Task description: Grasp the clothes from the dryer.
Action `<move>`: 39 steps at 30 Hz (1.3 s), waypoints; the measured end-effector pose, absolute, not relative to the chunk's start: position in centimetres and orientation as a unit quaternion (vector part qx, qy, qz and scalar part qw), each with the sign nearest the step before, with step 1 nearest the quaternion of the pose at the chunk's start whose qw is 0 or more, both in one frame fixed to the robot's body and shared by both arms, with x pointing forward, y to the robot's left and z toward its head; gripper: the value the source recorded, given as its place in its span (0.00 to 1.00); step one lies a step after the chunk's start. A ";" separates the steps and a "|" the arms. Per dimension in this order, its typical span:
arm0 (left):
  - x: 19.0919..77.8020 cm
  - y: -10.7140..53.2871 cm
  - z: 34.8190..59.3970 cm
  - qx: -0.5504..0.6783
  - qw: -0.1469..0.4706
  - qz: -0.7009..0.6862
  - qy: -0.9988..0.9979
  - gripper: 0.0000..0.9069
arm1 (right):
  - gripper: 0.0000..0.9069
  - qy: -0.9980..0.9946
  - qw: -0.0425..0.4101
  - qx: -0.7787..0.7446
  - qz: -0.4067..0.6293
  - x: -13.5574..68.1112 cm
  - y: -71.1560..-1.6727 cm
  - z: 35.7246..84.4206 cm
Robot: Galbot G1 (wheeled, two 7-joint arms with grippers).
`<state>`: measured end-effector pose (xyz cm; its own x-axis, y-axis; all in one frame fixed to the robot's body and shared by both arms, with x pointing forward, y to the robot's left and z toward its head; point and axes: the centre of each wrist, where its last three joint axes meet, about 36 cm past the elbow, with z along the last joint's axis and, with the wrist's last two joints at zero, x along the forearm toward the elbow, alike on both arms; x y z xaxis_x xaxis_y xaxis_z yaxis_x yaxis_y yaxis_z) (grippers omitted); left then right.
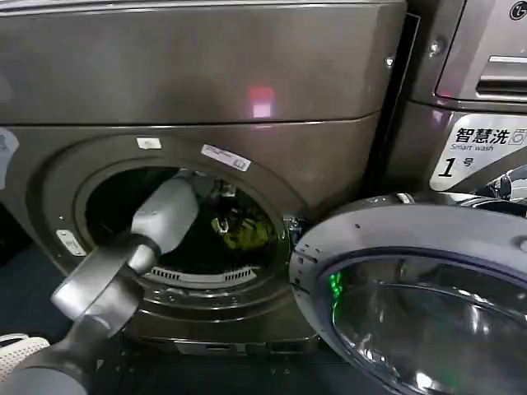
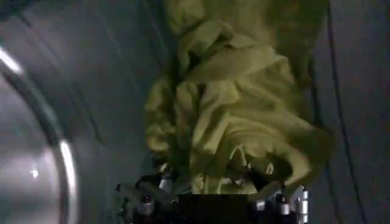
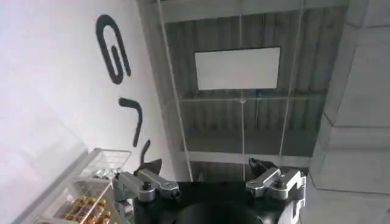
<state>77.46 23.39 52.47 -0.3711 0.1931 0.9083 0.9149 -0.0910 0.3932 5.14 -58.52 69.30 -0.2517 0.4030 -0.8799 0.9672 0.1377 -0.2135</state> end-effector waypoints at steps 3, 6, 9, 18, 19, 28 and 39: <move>77.1 23.2 51.3 -0.474 0.317 -0.574 -0.588 1.00 | 1.00 0.675 0.339 0.507 -0.416 5.2 -58.5 69.2; 76.8 23.0 50.3 -0.480 0.319 -0.574 -0.581 1.00 | 1.00 0.675 0.339 0.507 -0.416 5.2 -58.4 69.2; 76.5 22.9 49.4 -0.484 0.320 -0.575 -0.577 1.00 | 1.00 0.675 0.338 0.506 -0.417 5.2 -58.4 69.2; 75.9 23.3 47.7 -0.482 0.318 -0.573 -0.582 0.93 | 1.00 0.675 0.337 0.506 -0.417 5.1 -58.4 69.1; 75.9 23.3 47.7 -0.482 0.317 -0.572 -0.583 0.75 | 1.00 0.675 0.338 0.506 -0.417 5.1 -58.4 69.0; 75.8 23.3 47.4 -0.479 0.312 -0.569 -0.590 0.00 | 1.00 0.676 0.338 0.506 -0.416 5.2 -58.4 69.0; 75.8 23.0 47.6 -0.480 0.307 -0.570 -0.593 0.00 | 1.00 0.676 0.339 0.505 -0.417 5.2 -58.4 69.0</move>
<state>75.81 22.95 47.56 -0.3516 0.2187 0.9102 0.9182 -0.1088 0.3808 5.23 -58.39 69.01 -0.2607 0.4006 -0.8784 0.9647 0.1430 -0.2211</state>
